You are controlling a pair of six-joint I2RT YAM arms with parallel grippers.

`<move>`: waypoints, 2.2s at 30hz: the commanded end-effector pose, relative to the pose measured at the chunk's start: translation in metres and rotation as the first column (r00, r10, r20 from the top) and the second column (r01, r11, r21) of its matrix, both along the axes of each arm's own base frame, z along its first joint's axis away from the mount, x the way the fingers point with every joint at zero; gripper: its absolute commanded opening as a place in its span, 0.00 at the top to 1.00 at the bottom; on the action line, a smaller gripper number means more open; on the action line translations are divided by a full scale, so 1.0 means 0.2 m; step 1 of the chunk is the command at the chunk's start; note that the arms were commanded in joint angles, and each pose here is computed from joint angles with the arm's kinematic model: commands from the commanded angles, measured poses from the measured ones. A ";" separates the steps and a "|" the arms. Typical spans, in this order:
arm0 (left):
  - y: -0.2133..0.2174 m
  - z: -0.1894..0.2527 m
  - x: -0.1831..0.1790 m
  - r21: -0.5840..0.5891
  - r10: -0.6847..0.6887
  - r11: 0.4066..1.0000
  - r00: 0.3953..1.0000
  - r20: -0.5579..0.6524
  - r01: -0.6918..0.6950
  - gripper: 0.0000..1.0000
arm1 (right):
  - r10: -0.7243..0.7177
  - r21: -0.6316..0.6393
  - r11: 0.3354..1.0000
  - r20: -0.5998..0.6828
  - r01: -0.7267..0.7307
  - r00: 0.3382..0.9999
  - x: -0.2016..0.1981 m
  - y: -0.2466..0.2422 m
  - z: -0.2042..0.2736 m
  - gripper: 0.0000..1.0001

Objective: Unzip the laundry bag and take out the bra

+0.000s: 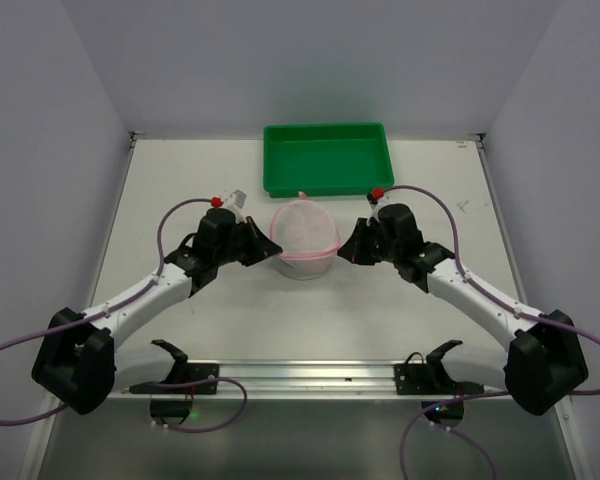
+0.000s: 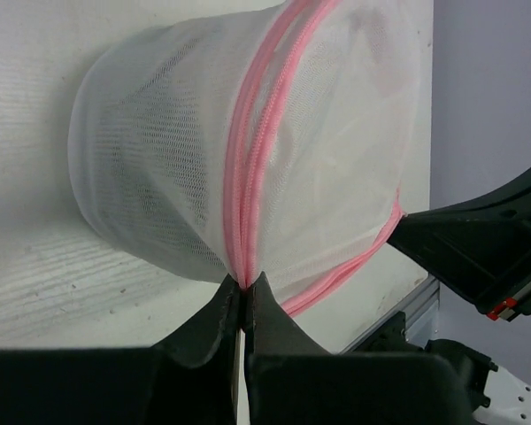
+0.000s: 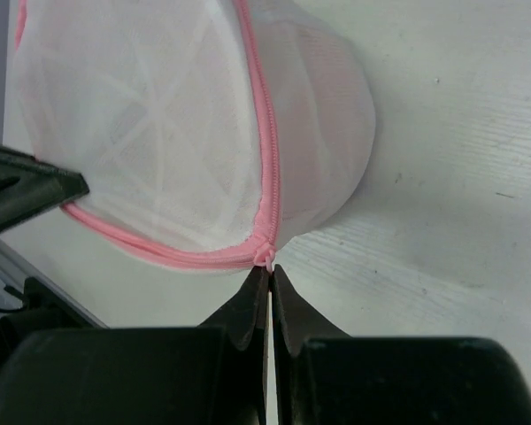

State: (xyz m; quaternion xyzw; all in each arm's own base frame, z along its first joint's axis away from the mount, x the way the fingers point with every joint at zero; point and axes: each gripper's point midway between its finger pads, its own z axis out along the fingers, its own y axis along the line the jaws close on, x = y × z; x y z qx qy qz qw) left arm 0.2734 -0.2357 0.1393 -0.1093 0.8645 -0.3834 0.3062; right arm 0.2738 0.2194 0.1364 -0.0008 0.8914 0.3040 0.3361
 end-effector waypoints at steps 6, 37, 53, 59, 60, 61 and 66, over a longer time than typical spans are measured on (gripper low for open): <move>-0.01 0.11 0.27 0.136 -0.106 0.986 0.992 0.074 0.095 0.90 | 0.166 0.080 0.983 -0.015 -0.164 0.986 -0.10 0.20 0.04 1.00; -0.02 0.08 0.06 0.002 0.035 0.999 0.999 0.020 -0.035 1.00 | 0.202 0.051 0.977 0.067 -0.206 0.977 -0.13 0.55 0.13 1.00; 0.11 -0.05 -0.16 0.036 -0.016 0.999 1.000 -0.008 0.016 1.00 | -0.008 -0.194 0.981 0.007 0.009 1.000 0.07 -0.13 -0.12 1.00; 0.13 -0.02 -0.17 0.017 -0.012 1.000 0.999 0.039 0.011 0.33 | 0.022 -0.077 0.997 0.102 -0.014 0.995 0.06 -0.05 0.16 0.74; 0.15 0.00 -0.16 0.035 0.011 0.999 0.998 0.054 -0.013 0.23 | 0.024 -0.060 0.998 0.131 -0.016 0.991 0.05 -0.04 0.23 0.67; 0.16 0.03 -0.15 0.040 0.018 0.999 0.997 0.075 -0.021 0.09 | 0.022 -0.058 0.998 0.135 -0.014 0.991 0.04 -0.05 0.26 0.59; 0.27 0.17 -0.09 0.134 0.076 0.986 0.983 0.170 -0.099 0.01 | 0.009 0.015 1.000 0.223 -0.013 0.975 0.00 -0.03 0.49 0.32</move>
